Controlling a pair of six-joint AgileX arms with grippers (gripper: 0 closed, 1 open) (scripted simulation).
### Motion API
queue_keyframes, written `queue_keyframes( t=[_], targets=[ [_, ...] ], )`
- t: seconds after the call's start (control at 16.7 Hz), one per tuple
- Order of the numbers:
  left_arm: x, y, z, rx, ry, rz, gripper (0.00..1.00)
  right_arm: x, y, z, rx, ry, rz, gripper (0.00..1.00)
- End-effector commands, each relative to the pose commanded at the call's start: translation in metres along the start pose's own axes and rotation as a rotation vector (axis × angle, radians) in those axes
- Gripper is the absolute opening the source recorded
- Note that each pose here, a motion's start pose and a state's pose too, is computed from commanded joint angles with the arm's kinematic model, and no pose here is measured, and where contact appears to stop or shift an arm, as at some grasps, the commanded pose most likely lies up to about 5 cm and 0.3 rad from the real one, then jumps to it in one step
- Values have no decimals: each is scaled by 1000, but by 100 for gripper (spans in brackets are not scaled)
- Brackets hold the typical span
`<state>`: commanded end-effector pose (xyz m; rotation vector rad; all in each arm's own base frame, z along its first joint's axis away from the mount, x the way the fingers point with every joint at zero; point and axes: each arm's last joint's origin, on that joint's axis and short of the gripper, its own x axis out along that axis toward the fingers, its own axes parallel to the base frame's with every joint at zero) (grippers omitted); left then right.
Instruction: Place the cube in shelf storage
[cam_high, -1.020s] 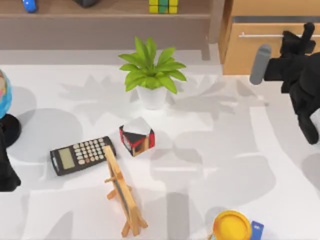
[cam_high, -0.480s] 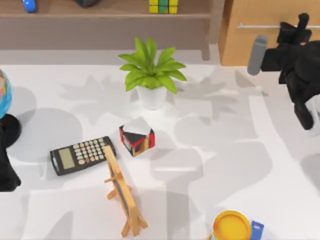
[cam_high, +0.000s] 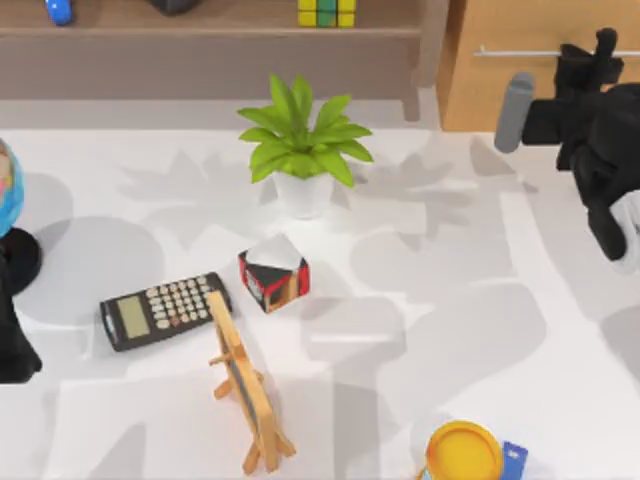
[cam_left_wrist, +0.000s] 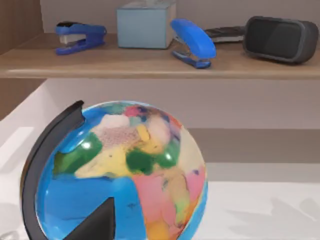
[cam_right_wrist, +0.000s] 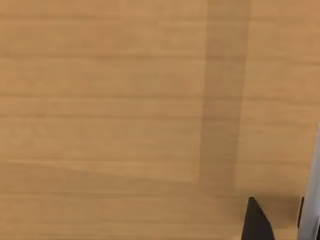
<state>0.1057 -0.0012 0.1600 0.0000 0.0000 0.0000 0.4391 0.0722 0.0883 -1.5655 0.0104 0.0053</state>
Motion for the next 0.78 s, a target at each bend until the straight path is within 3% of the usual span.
queue_keyframes(
  t=[0.42,0.78],
  targets=[
    [0,0,0,0,0,0,100,0,0,0,0,0,0,98],
    [0,0,0,0,0,0,100,0,0,0,0,0,0,100]
  ],
)
